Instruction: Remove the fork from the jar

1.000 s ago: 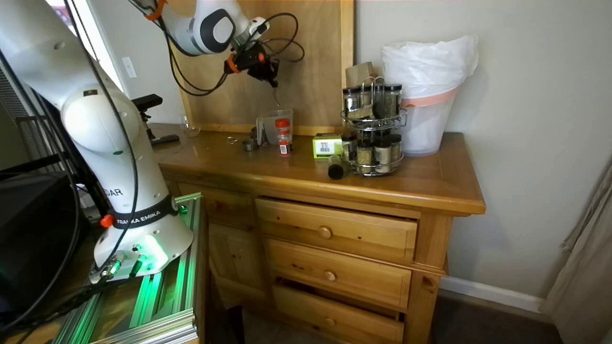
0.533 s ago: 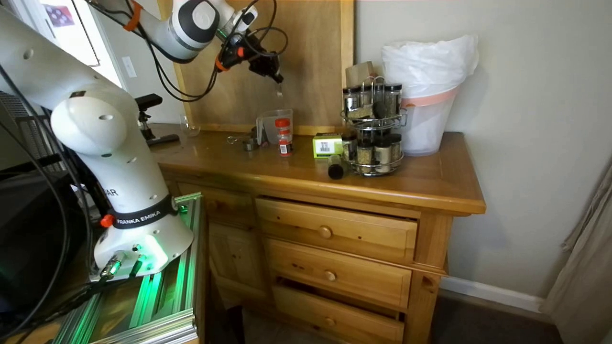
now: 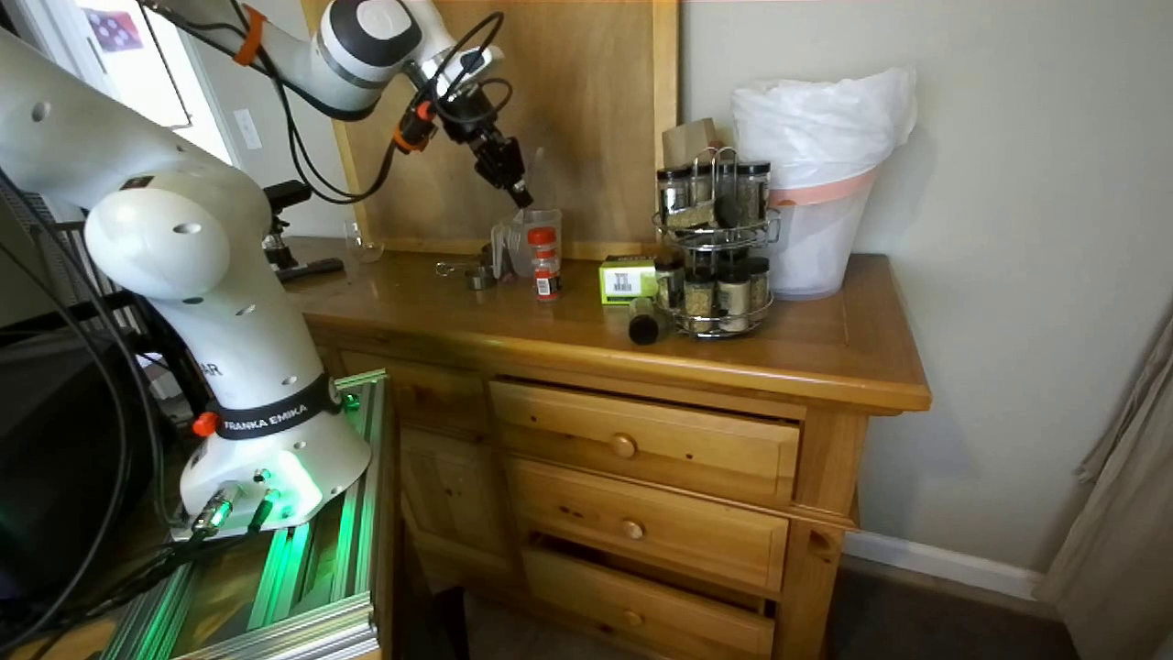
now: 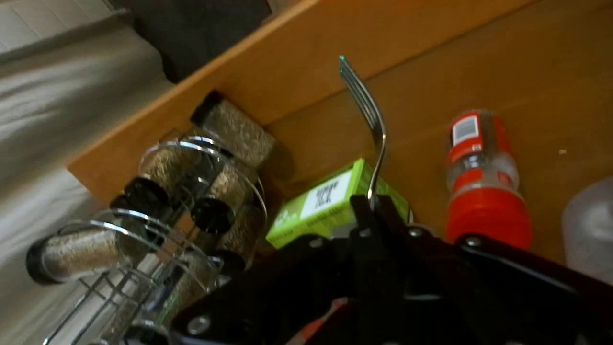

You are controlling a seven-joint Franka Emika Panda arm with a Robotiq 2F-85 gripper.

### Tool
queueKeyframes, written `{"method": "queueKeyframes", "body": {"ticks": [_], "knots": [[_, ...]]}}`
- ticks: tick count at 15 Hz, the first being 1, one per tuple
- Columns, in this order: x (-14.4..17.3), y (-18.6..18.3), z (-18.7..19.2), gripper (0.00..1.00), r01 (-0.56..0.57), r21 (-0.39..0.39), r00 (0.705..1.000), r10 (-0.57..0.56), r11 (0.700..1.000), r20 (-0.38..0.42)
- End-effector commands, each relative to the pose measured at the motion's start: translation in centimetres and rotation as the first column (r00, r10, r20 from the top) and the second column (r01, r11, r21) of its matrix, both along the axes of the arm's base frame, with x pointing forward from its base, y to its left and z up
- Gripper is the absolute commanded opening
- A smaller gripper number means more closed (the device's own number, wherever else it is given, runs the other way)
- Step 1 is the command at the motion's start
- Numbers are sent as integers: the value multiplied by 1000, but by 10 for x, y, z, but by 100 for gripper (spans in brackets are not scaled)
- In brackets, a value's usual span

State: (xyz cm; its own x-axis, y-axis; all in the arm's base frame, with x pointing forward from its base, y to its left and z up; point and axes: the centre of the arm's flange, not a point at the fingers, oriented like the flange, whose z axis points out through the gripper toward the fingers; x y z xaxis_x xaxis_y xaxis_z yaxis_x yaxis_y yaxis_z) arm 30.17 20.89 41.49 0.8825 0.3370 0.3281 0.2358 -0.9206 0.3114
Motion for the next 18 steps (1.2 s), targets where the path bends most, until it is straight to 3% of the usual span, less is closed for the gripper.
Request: {"method": "queueKeyframes", "body": {"ticks": [1, 7, 10, 18], "knots": [[5, 2, -13, 1, 21, -12, 990, -22, 1000, -141], [29, 12, -49, 1, -52, 66, 961, 68, 996, -269], [43, 10, -70, 1, -35, 68, 935, 57, 997, -350], [74, 24, -103, 1, -64, 87, 876, 98, 994, -472]]}}
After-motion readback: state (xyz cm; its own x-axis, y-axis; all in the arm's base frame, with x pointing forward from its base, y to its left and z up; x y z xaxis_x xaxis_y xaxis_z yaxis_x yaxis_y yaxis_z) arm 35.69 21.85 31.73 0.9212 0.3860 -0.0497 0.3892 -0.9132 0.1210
